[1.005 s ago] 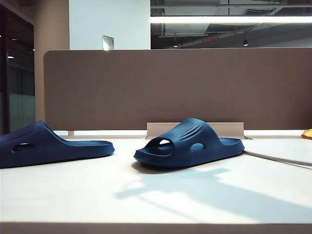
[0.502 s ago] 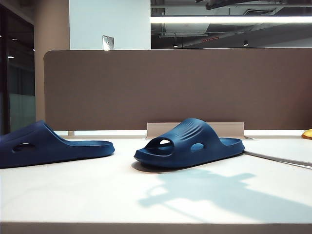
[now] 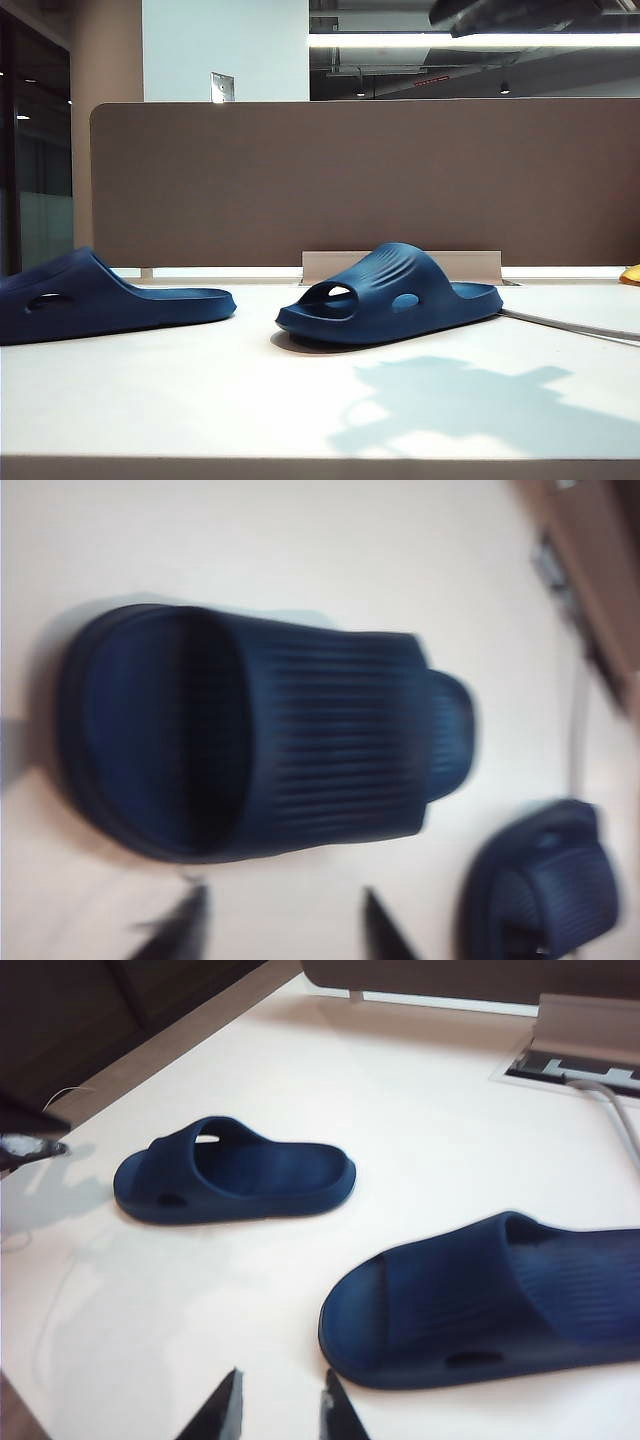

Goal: Interlock the pair of blue slippers on the table with their fronts facing up.

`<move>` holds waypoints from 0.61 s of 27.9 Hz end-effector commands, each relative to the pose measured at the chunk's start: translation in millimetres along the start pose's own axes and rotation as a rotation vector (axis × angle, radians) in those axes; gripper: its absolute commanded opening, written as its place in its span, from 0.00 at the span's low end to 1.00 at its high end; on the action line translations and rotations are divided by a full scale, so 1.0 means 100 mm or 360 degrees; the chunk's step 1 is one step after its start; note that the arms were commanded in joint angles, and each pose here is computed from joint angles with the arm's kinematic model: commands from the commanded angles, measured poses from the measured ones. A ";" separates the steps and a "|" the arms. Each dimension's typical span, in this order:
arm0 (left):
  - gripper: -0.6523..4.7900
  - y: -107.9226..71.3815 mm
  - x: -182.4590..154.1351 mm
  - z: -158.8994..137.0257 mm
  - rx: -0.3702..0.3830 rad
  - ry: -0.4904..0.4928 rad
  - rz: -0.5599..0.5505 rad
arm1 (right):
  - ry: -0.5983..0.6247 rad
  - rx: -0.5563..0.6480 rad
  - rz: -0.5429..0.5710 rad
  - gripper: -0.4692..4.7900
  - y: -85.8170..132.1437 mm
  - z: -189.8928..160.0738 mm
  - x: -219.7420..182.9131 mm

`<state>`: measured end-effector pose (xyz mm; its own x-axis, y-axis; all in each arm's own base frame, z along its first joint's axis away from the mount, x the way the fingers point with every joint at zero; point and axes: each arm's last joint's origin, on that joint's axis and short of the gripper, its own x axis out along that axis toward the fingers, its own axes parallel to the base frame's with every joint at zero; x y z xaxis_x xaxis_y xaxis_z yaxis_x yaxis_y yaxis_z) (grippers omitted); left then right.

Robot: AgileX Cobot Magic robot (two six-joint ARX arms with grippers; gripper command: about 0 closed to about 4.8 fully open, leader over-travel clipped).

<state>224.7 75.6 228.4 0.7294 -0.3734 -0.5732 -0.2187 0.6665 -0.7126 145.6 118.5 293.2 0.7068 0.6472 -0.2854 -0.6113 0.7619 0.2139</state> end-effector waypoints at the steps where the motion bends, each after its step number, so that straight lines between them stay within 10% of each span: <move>1: 0.56 0.15 0.00 0.09 -0.0063 -0.0019 -0.0024 | -0.0016 0.0032 0.0019 0.28 0.00 -0.04 0.00; 17: 0.57 0.45 0.31 0.12 -0.0119 0.0112 0.0017 | -0.0227 0.0487 0.0101 0.29 -0.07 -0.23 0.09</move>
<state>242.7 101.1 184.6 0.6758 -0.4088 -0.6133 -0.2985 0.6090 -0.7349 147.8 118.5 265.0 0.7230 0.6700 -0.1682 -0.5325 0.6957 0.4821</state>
